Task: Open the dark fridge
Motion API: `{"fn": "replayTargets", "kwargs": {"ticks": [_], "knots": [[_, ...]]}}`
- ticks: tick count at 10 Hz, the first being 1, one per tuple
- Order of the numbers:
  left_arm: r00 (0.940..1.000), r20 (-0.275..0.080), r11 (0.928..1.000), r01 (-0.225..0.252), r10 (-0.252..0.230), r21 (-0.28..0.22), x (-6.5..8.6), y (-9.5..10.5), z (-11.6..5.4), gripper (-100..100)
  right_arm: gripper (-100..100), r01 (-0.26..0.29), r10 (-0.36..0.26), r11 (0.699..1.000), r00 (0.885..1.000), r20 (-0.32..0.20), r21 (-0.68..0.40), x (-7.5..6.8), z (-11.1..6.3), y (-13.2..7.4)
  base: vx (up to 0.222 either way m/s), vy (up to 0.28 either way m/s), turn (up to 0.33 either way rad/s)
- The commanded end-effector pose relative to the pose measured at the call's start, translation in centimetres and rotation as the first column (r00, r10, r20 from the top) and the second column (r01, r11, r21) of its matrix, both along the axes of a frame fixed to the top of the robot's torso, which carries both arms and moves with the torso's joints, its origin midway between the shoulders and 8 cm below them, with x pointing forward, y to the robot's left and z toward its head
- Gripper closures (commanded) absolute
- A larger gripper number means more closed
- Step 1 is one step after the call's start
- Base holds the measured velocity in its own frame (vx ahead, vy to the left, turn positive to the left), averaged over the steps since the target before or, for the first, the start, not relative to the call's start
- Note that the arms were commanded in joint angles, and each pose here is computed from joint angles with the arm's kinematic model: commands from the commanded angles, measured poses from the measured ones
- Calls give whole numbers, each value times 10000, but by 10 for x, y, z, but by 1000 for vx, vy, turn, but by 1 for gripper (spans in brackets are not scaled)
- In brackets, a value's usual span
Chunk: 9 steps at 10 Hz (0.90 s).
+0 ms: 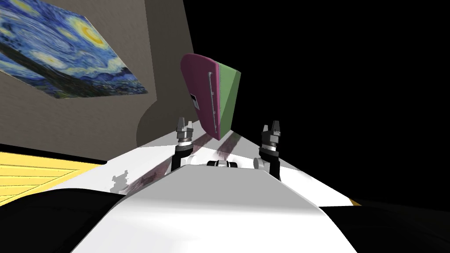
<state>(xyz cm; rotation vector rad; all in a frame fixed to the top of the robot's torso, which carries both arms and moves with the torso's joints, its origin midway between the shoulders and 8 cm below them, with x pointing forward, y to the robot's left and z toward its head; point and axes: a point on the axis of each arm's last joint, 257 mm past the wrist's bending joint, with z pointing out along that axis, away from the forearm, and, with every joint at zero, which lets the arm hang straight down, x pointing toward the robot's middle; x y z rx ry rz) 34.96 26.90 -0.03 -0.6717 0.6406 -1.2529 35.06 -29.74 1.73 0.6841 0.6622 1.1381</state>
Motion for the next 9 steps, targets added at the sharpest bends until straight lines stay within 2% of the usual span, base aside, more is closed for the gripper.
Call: {"fn": "replayTargets", "kwargs": {"ticks": [1,4,9], "knots": [[9997,-221,9999,121,-120,21,2,7,0,-100,0,0,0,10000,10000,0,0,0,0,0,85,-34,112],[9981,-570,9996,222,-232,-179,7,20,0,-100,0,2,-2,10000,10000,-9,2,0,0,0,136,-40,122],[9921,-1188,9958,308,-409,-860,13,45,-1,-100,0,1,-1,10000,10000,-8,2,0,0,0,143,-68,127]]}}
